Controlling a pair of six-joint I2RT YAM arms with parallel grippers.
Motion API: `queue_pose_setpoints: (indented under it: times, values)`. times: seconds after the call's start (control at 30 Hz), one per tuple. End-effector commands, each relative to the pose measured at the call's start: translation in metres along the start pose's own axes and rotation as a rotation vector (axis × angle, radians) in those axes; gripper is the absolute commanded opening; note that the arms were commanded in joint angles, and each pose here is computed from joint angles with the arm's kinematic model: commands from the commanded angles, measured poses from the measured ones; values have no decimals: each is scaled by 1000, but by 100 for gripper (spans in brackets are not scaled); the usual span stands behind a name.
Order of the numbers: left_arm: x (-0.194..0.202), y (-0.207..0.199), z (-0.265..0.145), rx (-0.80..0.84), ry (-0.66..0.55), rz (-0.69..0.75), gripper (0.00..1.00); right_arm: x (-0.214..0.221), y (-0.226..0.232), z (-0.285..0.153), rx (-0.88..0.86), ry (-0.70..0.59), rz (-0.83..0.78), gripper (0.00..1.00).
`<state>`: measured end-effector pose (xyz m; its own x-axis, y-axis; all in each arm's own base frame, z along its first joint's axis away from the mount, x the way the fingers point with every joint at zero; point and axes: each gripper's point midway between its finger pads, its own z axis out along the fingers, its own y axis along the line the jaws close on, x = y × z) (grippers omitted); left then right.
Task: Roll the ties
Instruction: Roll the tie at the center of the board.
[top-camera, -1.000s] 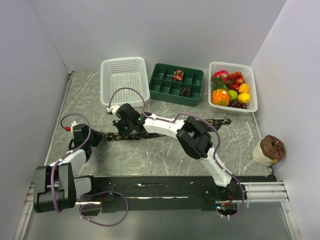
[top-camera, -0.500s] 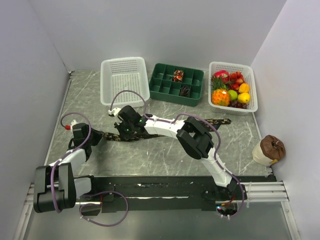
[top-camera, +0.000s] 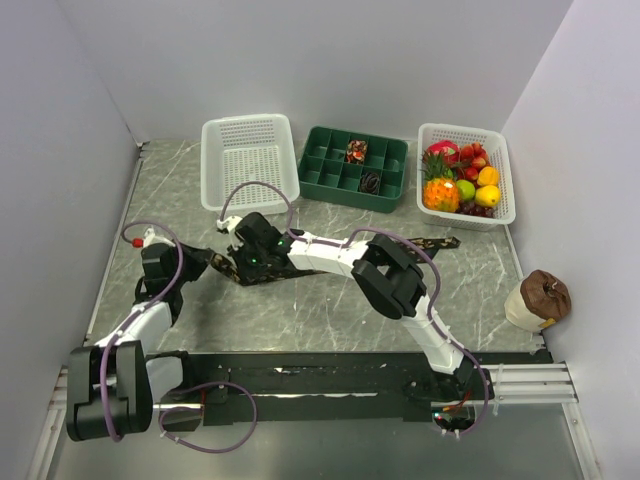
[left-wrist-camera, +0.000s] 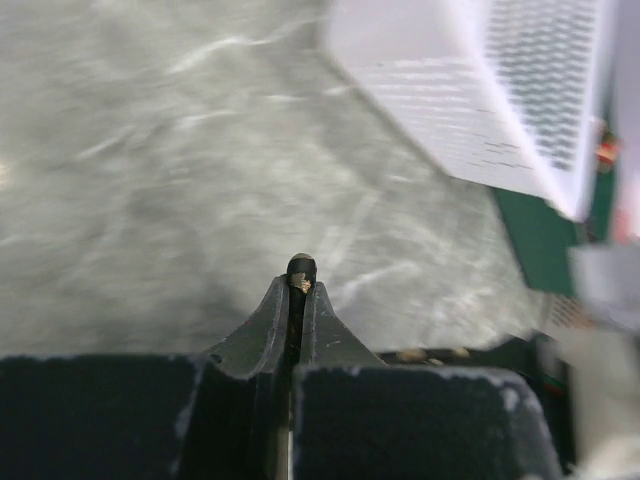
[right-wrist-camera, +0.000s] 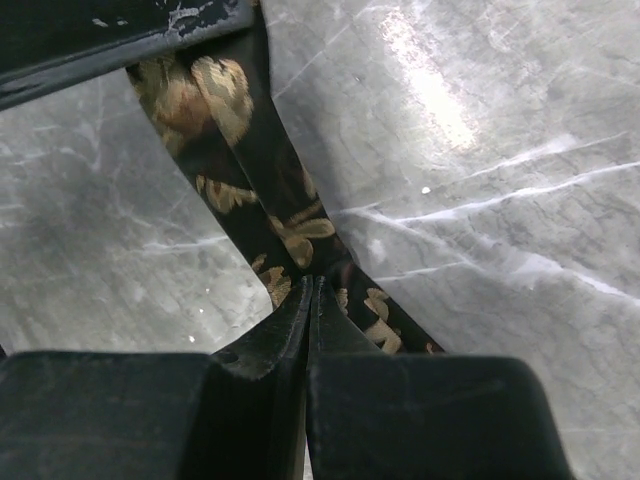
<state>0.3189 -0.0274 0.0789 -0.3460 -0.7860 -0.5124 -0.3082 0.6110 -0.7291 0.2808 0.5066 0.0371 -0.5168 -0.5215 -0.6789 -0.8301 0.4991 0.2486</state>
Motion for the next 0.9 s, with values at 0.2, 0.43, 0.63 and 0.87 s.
queue_pose_setpoints:
  times: [0.2, 0.43, 0.63, 0.87]
  values:
    - [4, -56, -13, 254, -2, 69, 1, -7, 4, 7, -34, -60, 151, 0]
    - [34, -53, -16, 271, 41, 84, 1, -12, -16, 4, -73, -127, 379, 0]
    - [51, -53, -15, 268, 62, 78, 1, -6, -23, 0, -132, -149, 464, 0]
    - [61, -48, -7, 219, 66, 59, 1, -18, -16, -15, -182, -184, 453, 0]
